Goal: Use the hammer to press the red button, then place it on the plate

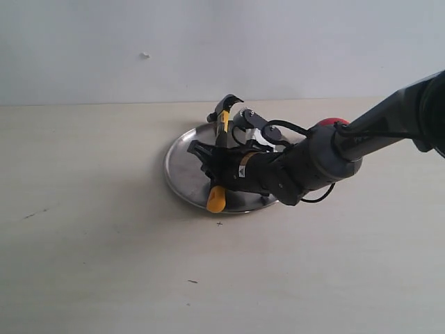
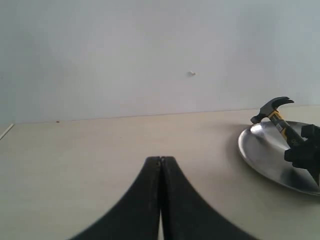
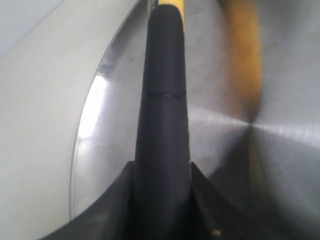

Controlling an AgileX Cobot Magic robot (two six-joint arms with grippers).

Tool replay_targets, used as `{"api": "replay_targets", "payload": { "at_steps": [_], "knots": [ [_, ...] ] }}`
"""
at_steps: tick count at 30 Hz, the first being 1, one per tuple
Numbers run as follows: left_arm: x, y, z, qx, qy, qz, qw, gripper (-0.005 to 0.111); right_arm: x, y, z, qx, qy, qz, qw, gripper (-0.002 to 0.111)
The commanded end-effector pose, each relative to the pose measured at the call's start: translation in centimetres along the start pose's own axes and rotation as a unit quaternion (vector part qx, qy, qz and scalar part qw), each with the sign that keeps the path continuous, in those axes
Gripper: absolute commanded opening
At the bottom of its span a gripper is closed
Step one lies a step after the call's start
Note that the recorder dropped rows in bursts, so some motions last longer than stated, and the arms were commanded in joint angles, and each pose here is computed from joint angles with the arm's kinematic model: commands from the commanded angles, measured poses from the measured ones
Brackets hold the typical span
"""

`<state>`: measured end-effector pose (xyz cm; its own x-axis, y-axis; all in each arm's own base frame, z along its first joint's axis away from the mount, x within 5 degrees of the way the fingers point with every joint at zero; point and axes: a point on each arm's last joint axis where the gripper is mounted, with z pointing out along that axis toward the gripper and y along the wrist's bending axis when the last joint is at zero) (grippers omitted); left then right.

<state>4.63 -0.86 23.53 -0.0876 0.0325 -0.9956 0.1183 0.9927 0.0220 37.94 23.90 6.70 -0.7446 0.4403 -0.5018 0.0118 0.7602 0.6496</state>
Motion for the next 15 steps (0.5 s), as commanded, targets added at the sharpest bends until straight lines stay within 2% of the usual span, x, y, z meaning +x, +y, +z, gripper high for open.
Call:
{"api": "replay_targets", "payload": {
  "at_steps": [1, 11, 15],
  "knots": [
    [0.07, 0.02, -0.01, -0.002, -0.004, 0.001, 1.000, 0.000, -0.95, 0.75, -0.13, -0.020, -0.019, -0.004, 1.000, 0.001],
    [0.07, 0.02, -0.01, -0.002, -0.004, 0.001, 1.000, 0.000, -0.93, 0.71, -0.13, -0.017, -0.018, -0.004, 1.000, 0.040],
    [0.07, 0.02, -0.01, -0.002, -0.004, 0.001, 1.000, 0.000, -0.97, 0.69, -0.13, -0.016, -0.020, 0.007, 1.000, 0.050]
  ]
}}
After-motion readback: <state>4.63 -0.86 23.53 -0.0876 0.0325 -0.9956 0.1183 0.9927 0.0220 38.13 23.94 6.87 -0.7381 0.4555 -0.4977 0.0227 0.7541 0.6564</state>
